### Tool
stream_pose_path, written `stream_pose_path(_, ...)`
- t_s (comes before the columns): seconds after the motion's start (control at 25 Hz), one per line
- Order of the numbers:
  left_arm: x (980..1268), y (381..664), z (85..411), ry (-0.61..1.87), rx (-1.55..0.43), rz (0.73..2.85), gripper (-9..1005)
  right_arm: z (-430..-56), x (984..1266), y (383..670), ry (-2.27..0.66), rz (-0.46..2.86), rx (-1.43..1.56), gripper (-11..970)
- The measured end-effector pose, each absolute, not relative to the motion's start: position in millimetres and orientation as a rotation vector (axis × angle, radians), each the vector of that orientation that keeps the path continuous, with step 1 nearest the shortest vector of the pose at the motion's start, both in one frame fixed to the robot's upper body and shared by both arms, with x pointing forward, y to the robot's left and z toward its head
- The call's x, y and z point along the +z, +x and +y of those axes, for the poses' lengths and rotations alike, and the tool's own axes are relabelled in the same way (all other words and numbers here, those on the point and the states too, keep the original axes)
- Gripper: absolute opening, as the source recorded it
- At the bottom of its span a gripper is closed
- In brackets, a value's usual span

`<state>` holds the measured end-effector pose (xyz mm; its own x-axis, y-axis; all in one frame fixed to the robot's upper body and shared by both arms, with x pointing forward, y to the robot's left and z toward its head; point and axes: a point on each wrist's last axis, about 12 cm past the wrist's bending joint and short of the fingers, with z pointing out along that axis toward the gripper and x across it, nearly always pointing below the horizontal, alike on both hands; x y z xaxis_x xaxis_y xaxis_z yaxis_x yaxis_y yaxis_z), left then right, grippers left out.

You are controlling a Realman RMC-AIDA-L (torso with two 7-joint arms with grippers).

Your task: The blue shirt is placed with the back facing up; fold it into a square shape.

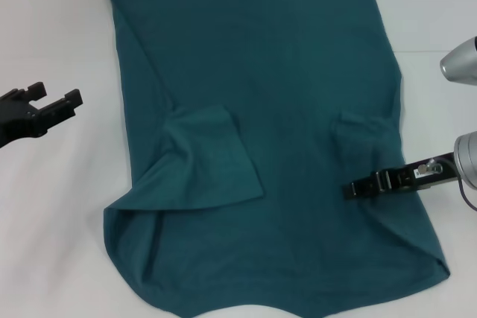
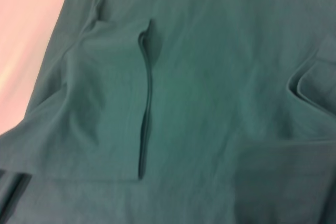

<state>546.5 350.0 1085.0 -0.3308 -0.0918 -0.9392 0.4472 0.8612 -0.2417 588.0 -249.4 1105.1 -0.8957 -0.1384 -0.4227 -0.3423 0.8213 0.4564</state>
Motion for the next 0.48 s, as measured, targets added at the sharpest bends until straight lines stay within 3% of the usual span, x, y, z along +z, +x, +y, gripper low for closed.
stream_pose_path(0.48,1084.1,544.2,350.5,0.264,-0.566,1.833,793,-262.2,1110.7,582.0,-0.298,2.549,0.781,455)
